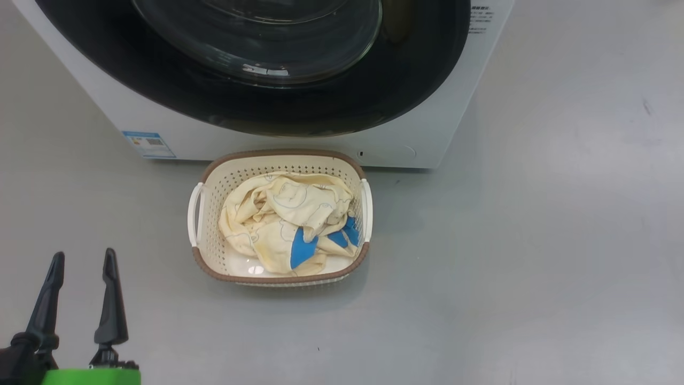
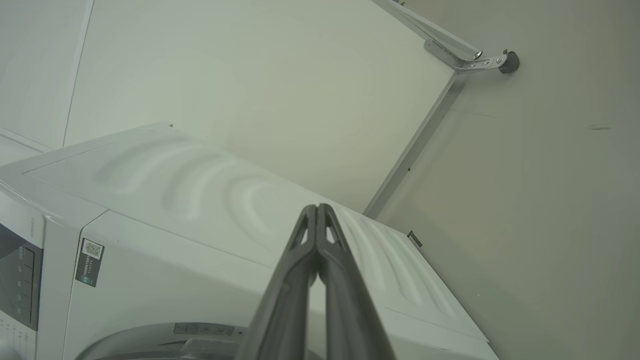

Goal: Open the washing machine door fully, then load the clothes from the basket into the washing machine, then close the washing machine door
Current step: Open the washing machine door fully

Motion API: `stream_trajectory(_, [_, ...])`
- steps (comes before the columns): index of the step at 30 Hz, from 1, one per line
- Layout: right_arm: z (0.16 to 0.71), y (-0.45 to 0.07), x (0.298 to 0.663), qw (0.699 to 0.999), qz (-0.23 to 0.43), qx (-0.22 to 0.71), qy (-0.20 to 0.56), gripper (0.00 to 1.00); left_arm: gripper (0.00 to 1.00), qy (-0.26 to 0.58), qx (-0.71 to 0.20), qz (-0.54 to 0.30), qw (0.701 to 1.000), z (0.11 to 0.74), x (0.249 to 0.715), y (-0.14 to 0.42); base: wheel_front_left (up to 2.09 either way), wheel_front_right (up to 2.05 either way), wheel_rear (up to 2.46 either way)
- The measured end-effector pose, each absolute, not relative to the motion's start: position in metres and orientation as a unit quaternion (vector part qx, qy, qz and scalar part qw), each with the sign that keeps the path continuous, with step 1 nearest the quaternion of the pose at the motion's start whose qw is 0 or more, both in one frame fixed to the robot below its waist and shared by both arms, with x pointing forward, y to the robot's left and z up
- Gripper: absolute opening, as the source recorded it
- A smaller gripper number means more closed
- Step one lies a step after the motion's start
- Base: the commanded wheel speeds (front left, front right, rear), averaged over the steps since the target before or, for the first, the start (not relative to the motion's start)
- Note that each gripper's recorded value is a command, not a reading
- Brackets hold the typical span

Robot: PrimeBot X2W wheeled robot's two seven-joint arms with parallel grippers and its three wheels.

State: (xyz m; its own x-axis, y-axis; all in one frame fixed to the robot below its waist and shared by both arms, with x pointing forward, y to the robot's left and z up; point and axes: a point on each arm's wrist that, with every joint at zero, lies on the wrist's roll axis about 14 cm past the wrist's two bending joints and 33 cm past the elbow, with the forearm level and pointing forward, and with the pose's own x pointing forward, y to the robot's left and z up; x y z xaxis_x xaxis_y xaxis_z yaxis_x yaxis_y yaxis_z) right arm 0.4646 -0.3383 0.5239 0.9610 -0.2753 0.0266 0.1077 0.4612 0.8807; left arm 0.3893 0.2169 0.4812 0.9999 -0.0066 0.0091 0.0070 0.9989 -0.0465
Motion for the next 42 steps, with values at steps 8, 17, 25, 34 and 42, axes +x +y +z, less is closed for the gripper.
stream_trajectory(8, [0.53,-0.294,0.517,0.845,-0.033,0.532,-0.032,0.0,1.0,0.009,-0.011,0.017,1.0,0.474,0.384,0.232,0.0,0.0,0.0])
stream_trajectory(17, [0.532,-0.225,0.567,0.84,0.062,0.539,0.022,0.0,1.0,0.025,-0.001,0.034,0.999,0.464,0.384,0.243,0.0,0.0,0.0])
stream_trajectory(25, [0.521,-0.174,0.582,0.833,0.118,0.535,0.074,0.0,1.0,0.03,-0.001,0.047,0.998,0.462,0.382,0.249,0.0,0.0,0.0])
stream_trajectory(34, [0.527,-0.144,0.601,0.83,0.158,0.528,0.088,0.0,1.0,0.035,-0.001,0.049,0.998,0.457,0.386,0.248,0.0,0.0,0.0])
stream_trajectory(42, [0.521,-0.126,0.609,0.826,0.176,0.526,0.102,0.0,1.0,0.046,-0.002,0.057,0.997,0.45,0.384,0.25,0.0,0.0,0.0])
